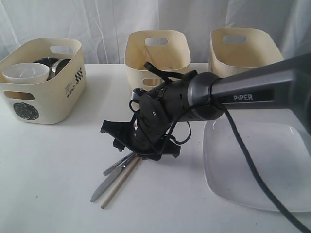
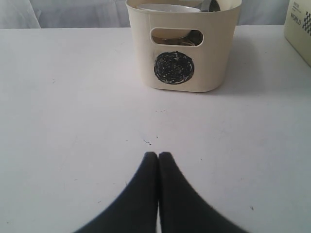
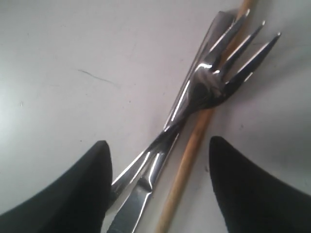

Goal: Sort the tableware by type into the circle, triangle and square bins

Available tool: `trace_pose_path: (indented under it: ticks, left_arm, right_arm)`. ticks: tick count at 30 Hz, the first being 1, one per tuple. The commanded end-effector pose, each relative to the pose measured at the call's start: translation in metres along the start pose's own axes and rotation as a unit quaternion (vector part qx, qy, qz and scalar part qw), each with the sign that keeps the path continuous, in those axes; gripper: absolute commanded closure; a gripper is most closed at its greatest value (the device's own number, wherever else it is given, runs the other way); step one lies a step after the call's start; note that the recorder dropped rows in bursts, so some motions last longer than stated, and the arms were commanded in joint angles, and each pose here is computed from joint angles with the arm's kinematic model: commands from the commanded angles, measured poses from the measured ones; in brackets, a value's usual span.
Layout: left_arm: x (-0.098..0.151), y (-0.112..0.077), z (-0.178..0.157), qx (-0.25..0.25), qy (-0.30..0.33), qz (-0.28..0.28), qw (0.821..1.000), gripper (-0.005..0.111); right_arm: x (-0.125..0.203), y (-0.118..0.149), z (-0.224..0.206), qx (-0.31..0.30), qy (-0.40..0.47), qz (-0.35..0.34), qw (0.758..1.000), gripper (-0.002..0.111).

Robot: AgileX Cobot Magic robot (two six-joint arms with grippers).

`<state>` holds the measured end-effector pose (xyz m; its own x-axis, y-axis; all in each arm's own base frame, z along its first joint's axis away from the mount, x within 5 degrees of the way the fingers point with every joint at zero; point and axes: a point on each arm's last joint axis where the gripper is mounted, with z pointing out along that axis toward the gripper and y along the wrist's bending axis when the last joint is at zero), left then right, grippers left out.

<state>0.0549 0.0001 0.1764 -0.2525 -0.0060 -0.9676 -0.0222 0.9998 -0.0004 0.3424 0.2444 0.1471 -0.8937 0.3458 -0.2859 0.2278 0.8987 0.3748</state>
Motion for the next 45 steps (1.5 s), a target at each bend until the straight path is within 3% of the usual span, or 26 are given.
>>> trace_pose_path:
  ticks: [1,5,13,21,34,43,45]
  left_arm:
    - [0.001,0.000,0.000,0.000,0.000,-0.005,1.000,0.107]
    - [0.001,0.000,0.000,0.000,0.000,-0.005,1.000,0.107]
    - [0.001,0.000,0.000,0.000,0.000,-0.005,1.000,0.107]
    - [0.001,0.000,0.000,0.000,0.000,-0.006,1.000,0.107]
    - [0.001,0.000,0.000,0.000,0.000,-0.006,1.000,0.107]
    - [0.001,0.000,0.000,0.000,0.000,-0.006,1.000,0.107]
    - [0.001,0.000,0.000,0.000,0.000,-0.006,1.000,0.107]
  right_arm:
    - [0.001,0.001,0.010,0.001,0.000,0.004,1.000,0.053]
    - [0.004,-0.001,0.016,0.015,0.011,0.003,1.000,0.057]
    - [0.007,-0.005,0.015,0.039,0.028,0.003,0.999,0.088]
    - [0.004,-0.004,0.003,0.043,0.027,-0.010,0.999,0.108]
    - [-0.011,0.009,-0.028,0.000,-0.035,-0.057,0.998,0.107]
    - [-0.014,0.016,-0.027,-0.038,-0.059,-0.050,0.996,0.079]
    - [-0.015,0.018,-0.027,-0.048,-0.065,-0.050,0.996,0.077]
